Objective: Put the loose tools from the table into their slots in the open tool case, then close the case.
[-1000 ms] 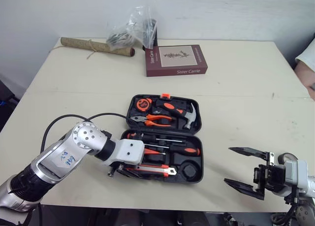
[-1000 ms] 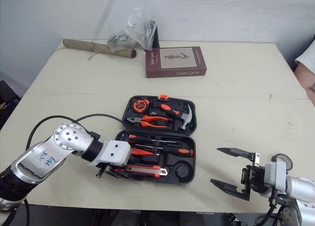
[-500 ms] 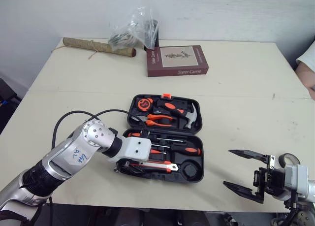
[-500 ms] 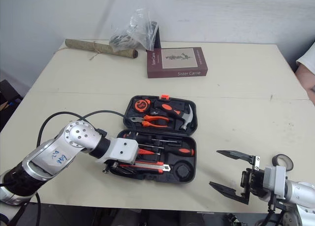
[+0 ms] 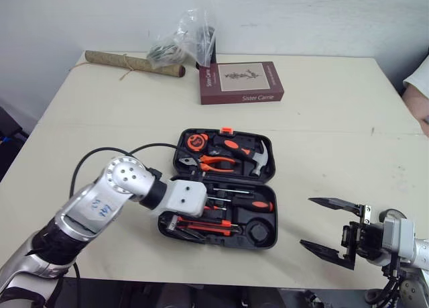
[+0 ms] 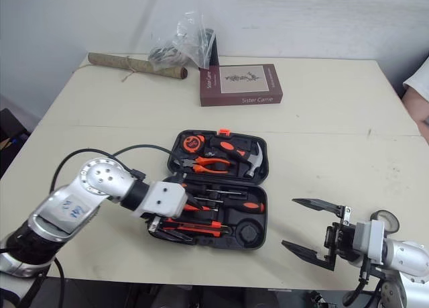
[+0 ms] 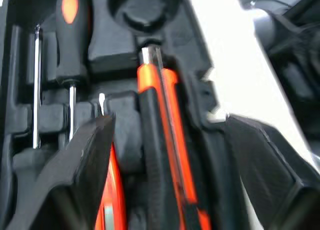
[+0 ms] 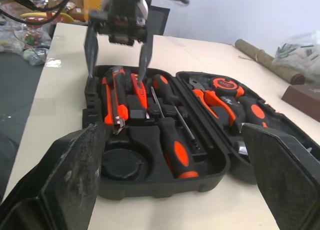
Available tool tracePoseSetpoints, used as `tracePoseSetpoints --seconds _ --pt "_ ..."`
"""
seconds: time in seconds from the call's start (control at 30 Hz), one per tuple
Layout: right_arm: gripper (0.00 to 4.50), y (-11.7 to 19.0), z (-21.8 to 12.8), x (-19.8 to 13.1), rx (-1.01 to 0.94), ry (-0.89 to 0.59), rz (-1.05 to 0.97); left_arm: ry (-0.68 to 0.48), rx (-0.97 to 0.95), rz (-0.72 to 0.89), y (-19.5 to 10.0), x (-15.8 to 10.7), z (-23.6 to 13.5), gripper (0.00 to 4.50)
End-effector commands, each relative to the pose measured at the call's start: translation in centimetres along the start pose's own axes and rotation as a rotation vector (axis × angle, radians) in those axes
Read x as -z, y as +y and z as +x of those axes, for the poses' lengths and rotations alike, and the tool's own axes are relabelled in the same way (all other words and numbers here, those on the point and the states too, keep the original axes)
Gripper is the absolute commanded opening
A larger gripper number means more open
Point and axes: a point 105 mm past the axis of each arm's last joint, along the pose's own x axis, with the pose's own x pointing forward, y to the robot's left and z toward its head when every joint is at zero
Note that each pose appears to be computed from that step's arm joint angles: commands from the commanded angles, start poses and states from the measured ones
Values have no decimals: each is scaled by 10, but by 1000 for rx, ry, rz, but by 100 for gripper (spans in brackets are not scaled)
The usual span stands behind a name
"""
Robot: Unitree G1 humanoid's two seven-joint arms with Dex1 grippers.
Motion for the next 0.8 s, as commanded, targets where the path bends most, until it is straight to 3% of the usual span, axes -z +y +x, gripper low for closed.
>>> tracePoseSetpoints --seconds 0.03,0.13,0.33,0.37,0.8 --pt "450 0 0 1 17 -3 2 -75 -36 37 -1 -5 -18 361" --pt "450 -1 -1 3 28 0 10 -191 -140 50 11 -3 -23 290" --pt "450 0 0 9 40 6 26 -306 -222 9 14 23 -8 29" --pt "450 1 0 10 42 9 28 -302 -232 9 15 27 -7 13" --pt "450 9 -14 25 51 53 56 -252 -113 -31 -1 49 24 13"
